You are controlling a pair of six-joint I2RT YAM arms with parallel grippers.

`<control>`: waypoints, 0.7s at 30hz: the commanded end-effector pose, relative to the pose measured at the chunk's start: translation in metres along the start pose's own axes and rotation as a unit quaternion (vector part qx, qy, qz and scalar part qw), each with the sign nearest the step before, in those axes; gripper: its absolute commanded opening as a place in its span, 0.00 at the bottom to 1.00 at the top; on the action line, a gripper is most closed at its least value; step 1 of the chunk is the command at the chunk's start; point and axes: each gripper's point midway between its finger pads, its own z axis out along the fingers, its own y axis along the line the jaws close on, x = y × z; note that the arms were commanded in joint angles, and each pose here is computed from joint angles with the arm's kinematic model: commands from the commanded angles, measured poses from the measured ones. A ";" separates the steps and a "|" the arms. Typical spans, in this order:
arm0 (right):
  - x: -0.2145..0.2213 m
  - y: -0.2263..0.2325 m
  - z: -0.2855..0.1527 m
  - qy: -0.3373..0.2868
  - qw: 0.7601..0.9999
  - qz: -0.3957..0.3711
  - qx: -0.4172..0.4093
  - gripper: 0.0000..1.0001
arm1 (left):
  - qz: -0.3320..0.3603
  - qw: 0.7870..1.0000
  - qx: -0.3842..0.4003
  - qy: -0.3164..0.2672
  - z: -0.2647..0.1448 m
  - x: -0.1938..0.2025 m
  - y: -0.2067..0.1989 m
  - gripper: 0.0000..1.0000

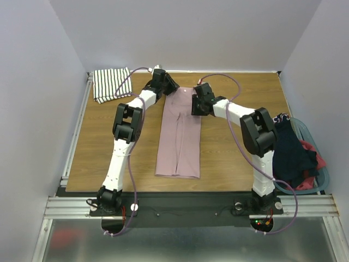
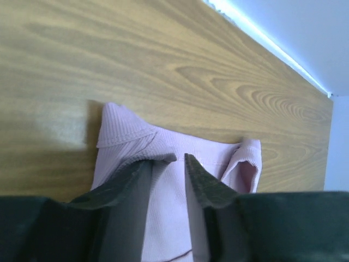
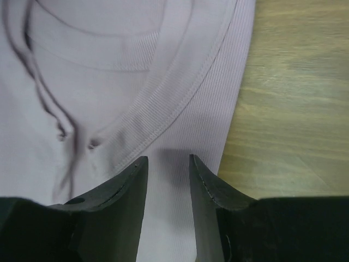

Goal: Fold and stack the tank tops
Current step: Fold the tank top

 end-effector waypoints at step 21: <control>-0.072 0.002 0.073 -0.066 0.997 -0.036 -0.022 0.49 | 0.070 0.954 0.253 -0.148 -0.053 -0.126 -0.128 0.74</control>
